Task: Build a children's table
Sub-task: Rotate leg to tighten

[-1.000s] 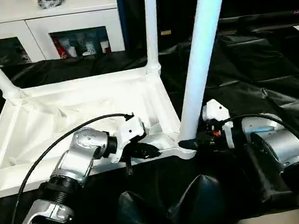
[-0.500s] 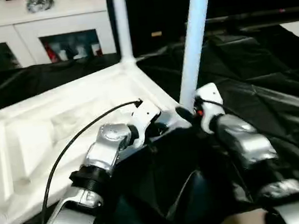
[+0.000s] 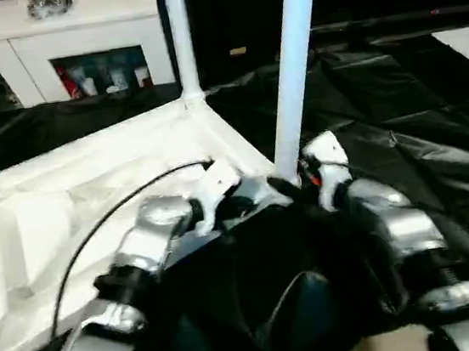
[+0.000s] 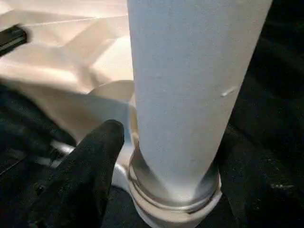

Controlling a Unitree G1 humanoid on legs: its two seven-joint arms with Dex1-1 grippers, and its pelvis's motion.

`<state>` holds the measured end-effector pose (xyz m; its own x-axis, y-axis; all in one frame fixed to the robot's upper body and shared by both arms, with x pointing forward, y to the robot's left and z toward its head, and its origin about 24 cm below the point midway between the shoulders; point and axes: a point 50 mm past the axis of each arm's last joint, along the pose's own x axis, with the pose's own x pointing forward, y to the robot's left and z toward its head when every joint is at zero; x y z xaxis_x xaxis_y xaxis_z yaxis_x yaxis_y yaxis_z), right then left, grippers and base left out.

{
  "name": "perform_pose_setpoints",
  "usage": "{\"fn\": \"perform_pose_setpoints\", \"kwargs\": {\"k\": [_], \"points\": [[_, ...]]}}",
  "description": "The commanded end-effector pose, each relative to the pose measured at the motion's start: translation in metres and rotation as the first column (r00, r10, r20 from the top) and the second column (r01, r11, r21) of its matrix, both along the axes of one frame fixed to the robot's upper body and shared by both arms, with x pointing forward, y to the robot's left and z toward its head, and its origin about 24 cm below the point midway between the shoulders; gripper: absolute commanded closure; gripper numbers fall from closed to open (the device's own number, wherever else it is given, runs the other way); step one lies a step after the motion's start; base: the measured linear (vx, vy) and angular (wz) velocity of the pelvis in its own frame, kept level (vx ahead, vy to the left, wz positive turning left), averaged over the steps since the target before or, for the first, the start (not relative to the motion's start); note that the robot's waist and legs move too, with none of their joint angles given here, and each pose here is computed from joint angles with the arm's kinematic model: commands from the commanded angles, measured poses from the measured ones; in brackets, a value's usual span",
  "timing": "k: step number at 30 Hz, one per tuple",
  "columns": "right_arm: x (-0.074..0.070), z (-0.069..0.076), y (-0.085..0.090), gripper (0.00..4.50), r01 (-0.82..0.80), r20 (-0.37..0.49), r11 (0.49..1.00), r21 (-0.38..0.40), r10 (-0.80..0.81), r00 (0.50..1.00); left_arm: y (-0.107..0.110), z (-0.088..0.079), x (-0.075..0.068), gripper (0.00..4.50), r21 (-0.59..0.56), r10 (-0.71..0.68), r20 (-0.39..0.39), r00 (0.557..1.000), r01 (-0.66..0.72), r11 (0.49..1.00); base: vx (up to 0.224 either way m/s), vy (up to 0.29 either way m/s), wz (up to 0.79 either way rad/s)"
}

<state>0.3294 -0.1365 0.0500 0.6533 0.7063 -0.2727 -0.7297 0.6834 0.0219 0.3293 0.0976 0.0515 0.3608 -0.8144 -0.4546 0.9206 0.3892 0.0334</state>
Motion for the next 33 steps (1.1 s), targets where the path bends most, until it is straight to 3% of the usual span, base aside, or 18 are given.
{"fn": "perform_pose_setpoints", "kwargs": {"k": [1,8,16,29,33], "points": [[-0.009,0.005,0.024,1.32,-0.208,0.003,0.978,0.021,0.208,0.978,-0.020,0.017,-0.004,4.50,-0.049,-0.132,0.066,0.989,0.135,0.990,0.000,0.000,0.00],[-0.022,0.007,0.001,1.32,-0.387,-0.059,0.921,-0.037,0.384,0.921,-0.009,0.019,-0.010,4.50,-0.041,-0.239,0.043,0.970,0.241,0.970,0.000,0.000,0.00],[-0.024,0.011,-0.013,1.32,-0.424,-0.076,0.903,-0.076,0.418,0.905,0.007,0.018,-0.016,4.50,-0.009,-0.308,0.007,0.951,0.308,0.951,0.000,0.000,0.00],[-0.029,0.009,-0.011,2.41,-0.460,-0.098,0.887,-0.045,0.455,0.885,0.014,0.016,-0.017,4.50,-0.002,-0.293,-0.003,0.956,0.293,0.956,0.000,0.000,0.00],[-0.029,0.008,0.002,2.48,-0.401,-0.056,0.916,0.036,0.402,0.914,0.002,0.018,-0.009,4.50,-0.034,-0.200,0.018,0.980,0.201,0.979,0.000,0.000,0.00]]}}
